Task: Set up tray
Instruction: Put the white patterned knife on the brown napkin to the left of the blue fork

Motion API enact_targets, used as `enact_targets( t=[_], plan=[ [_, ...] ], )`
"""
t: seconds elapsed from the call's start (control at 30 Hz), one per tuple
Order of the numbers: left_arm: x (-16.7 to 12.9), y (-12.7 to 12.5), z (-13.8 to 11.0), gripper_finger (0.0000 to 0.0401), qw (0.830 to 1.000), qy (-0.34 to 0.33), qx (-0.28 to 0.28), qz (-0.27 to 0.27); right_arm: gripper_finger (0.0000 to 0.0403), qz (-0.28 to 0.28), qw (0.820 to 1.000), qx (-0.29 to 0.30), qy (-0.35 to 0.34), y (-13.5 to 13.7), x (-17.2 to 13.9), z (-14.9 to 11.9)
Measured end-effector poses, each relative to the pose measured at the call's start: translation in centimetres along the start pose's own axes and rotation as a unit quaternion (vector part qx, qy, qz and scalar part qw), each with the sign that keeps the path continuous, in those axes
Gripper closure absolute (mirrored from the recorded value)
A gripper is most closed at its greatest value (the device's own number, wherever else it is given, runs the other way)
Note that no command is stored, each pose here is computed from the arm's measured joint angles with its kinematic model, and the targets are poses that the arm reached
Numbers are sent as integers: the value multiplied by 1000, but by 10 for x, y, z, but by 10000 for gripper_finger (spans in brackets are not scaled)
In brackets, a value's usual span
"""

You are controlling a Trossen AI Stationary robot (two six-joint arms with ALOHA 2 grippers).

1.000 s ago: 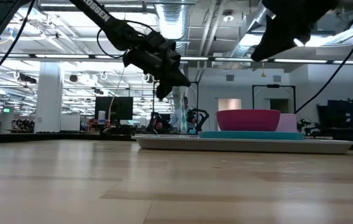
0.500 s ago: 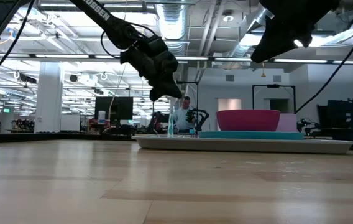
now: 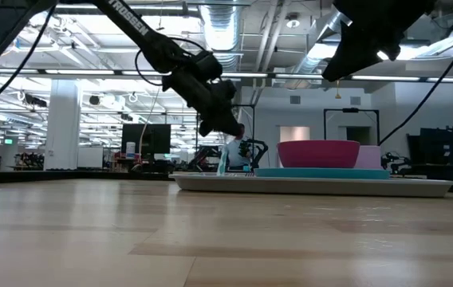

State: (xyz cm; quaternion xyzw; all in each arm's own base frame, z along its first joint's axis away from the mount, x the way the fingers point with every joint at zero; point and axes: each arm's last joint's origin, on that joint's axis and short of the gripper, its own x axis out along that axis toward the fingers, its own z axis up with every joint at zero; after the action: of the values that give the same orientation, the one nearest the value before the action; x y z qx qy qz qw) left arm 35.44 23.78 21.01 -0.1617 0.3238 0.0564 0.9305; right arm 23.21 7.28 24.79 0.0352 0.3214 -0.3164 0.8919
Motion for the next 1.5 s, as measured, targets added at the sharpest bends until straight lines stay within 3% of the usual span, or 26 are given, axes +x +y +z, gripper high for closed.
enact_targets(
  t=[0.3, 0.5, 0.67, 0.9, 1.07, 1.27, 1.5],
  plan=[
    [14, 11, -7, 357, 997, 6, -13, 82, 322, 2, 1000, -7, -2, 1, 0, 1],
    [40, 19, -25, 338, 996, 30, -17, 86, 322, 3, 1000, -8, -3, 1, 0, 1],
    [46, 21, -30, 335, 991, 45, -11, 127, 322, 4, 1000, -7, -4, 1, 0, 1],
    [48, 16, -29, 334, 991, 46, 0, 124, 322, 4, 1000, -8, -4, 1, 0, 1],
    [52, 6, -29, 335, 995, 48, 19, 91, 322, 4, 1000, -8, -4, 1, 0, 1],
    [55, 3, -29, 336, 988, 52, 29, 143, 322, 4, 1000, -8, -4, 1, 0, 1],
    [59, -3, -29, 336, 988, 54, 45, 138, 322, 4, 1000, -8, -4, 1, 0, 1]
  ],
)
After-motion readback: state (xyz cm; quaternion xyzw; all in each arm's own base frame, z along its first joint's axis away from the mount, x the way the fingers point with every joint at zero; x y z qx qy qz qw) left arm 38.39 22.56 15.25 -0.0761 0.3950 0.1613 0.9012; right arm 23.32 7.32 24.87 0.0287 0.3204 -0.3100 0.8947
